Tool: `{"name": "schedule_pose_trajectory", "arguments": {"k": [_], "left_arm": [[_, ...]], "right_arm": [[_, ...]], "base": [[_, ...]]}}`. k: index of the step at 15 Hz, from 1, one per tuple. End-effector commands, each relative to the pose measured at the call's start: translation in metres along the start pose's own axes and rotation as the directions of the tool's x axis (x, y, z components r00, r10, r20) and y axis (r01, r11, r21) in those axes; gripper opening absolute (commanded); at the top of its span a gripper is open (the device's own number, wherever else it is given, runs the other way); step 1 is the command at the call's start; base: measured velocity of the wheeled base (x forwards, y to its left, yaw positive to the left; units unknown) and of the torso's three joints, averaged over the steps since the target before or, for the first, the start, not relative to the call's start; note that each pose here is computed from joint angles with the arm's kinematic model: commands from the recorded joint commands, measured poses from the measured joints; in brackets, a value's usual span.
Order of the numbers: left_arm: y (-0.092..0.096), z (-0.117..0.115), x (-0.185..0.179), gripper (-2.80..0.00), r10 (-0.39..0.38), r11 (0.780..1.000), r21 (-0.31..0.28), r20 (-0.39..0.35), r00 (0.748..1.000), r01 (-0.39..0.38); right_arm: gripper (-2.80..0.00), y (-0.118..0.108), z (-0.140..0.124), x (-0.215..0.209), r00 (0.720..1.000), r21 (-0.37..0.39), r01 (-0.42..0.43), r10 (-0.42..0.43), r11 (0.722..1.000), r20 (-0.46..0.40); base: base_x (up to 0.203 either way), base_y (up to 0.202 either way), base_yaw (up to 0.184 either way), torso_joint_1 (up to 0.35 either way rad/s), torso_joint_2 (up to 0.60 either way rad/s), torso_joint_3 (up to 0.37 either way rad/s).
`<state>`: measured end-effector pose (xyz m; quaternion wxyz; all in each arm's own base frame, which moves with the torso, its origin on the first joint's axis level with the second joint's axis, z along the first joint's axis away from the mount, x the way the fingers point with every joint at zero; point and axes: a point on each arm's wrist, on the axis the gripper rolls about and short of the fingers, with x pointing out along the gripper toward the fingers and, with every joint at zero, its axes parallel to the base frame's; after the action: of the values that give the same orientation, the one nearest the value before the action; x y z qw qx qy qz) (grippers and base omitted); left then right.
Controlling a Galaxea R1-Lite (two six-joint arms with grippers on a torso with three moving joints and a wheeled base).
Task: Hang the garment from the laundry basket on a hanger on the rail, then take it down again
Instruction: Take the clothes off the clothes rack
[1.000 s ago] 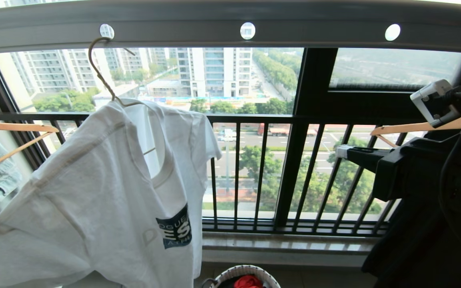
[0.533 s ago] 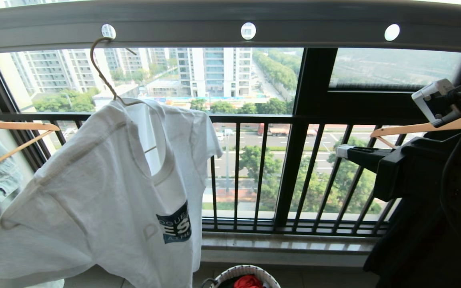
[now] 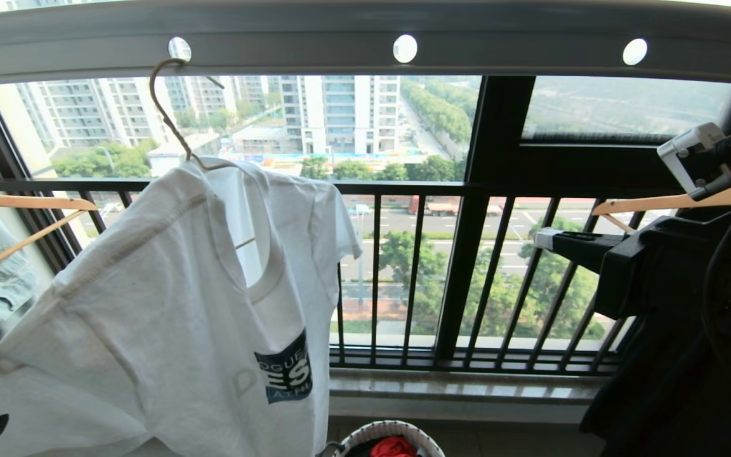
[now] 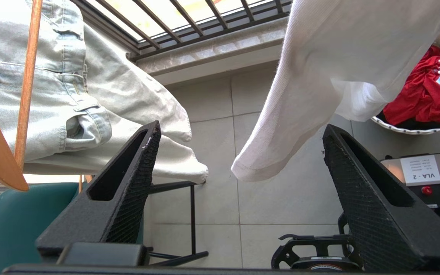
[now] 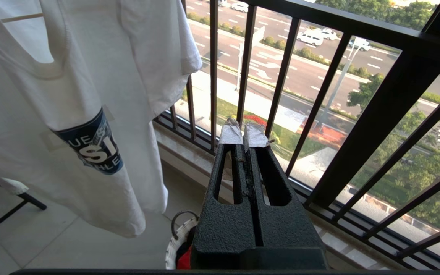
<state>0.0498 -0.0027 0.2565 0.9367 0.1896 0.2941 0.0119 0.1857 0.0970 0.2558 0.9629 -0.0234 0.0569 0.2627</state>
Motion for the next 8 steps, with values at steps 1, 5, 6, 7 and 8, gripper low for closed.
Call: {"name": "schedule_pose_trajectory", "arguments": {"k": [1,5,6,7,8], "left_arm": [[-0.002,0.006,0.012,0.0,-0.011,1.0,0.015,-0.032,0.999,0.011],[-0.007,0.011,0.014,0.0,-0.218,0.976,0.003,0.045,0.975,0.218],[-0.009,0.011,0.02,0.0,-0.228,0.974,0.004,0.022,0.973,0.228],[-0.01,0.011,0.025,0.0,-0.233,0.972,0.005,-0.002,0.972,0.233],[-0.011,0.014,0.031,0.0,-0.238,0.971,0.006,-0.026,0.971,0.239]], "right_arm": [[-2.8,0.0,0.001,-0.001,1.0,-0.001,-0.002,0.002,1.0,0.006],[-2.8,0.0,0.001,0.0,1.0,-0.001,-0.011,0.011,1.0,0.004],[-2.8,0.0,0.0,0.0,1.0,-0.001,-0.012,0.012,1.0,0.003],[-2.8,0.0,0.0,0.001,1.0,-0.001,-0.013,0.013,1.0,0.0],[-2.8,0.0,-0.001,0.001,1.0,-0.001,-0.014,0.014,1.0,-0.003]], "base": [[0.0,0.0,0.0,0.0,0.0,0.0],[0.0,0.0,0.0,0.0,0.0,0.0],[0.0,0.0,0.0,0.0,0.0,0.0],[0.0,0.0,0.0,0.0,0.0,0.0],[0.0,0.0,0.0,0.0,0.0,0.0]]}}
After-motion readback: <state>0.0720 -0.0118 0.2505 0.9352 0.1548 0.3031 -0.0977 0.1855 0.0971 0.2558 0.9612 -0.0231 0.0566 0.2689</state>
